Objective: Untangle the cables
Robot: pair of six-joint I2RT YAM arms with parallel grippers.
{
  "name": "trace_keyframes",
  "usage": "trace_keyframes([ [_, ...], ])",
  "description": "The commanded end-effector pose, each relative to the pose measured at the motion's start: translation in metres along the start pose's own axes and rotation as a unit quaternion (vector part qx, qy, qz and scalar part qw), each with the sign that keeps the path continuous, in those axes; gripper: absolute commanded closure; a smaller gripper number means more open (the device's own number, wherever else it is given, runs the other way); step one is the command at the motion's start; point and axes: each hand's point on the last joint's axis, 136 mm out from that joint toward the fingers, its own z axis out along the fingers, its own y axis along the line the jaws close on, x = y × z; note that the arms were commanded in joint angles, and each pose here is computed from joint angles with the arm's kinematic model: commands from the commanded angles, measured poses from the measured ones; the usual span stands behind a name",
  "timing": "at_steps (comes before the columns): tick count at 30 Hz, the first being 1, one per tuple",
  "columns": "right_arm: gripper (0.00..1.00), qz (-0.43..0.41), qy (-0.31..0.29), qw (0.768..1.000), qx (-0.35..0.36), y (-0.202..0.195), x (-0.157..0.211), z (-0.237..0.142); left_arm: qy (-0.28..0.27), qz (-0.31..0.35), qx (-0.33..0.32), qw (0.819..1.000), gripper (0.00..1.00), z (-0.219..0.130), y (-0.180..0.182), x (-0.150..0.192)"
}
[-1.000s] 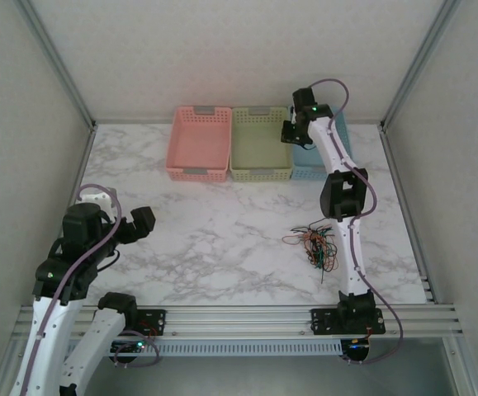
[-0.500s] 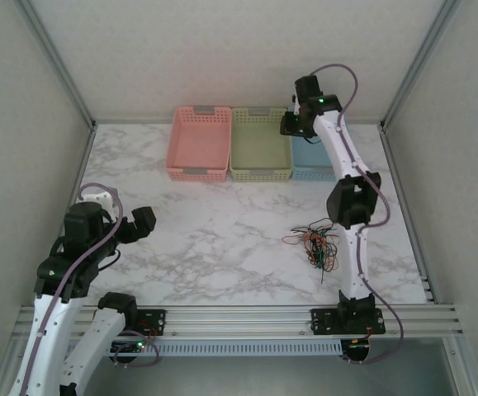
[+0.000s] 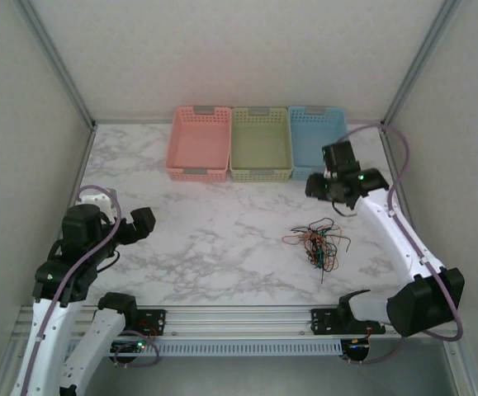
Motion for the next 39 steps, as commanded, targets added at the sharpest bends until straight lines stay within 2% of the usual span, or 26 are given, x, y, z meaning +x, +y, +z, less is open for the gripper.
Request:
trace_keyframes([
  [1, 0.48, 0.057, 0.045, 0.997, 0.02, -0.019, 0.051, 0.015, -0.01, -0.001, -0.004, 1.0, 0.0, -0.001, 0.001, -0.003],
  [5, 0.45, 0.077, 0.083, 0.993, 0.044, -0.038, 0.096, 0.03, -0.017, -0.001, -0.001, 1.0, 0.0, -0.004, 0.001, -0.004],
  [13, 0.44, 0.106, 0.143, 0.982, 0.069, -0.043, 0.129, 0.069, -0.012, 0.0, 0.004, 1.0, 0.0, -0.003, -0.001, -0.003],
  [20, 0.51, 0.124, 0.216, 0.966, 0.072, -0.041, 0.167, 0.11, -0.01, 0.0, 0.007, 1.0, 0.0, -0.002, -0.002, -0.002],
  [27, 0.61, 0.116, 0.226, 0.965, 0.064, -0.033, 0.164, 0.115, -0.011, 0.001, 0.009, 1.0, 0.0, -0.002, -0.002, -0.003],
  [32, 0.67, 0.085, 0.204, 0.974, 0.047, 0.0, 0.146, 0.112, -0.01, 0.0, 0.008, 1.0, 0.0, -0.002, -0.002, -0.002],
  [39, 0.7, 0.01, 0.182, 0.983, -0.003, 0.103, 0.128, 0.115, -0.011, 0.0, 0.007, 1.0, 0.0, -0.002, -0.002, -0.002],
])
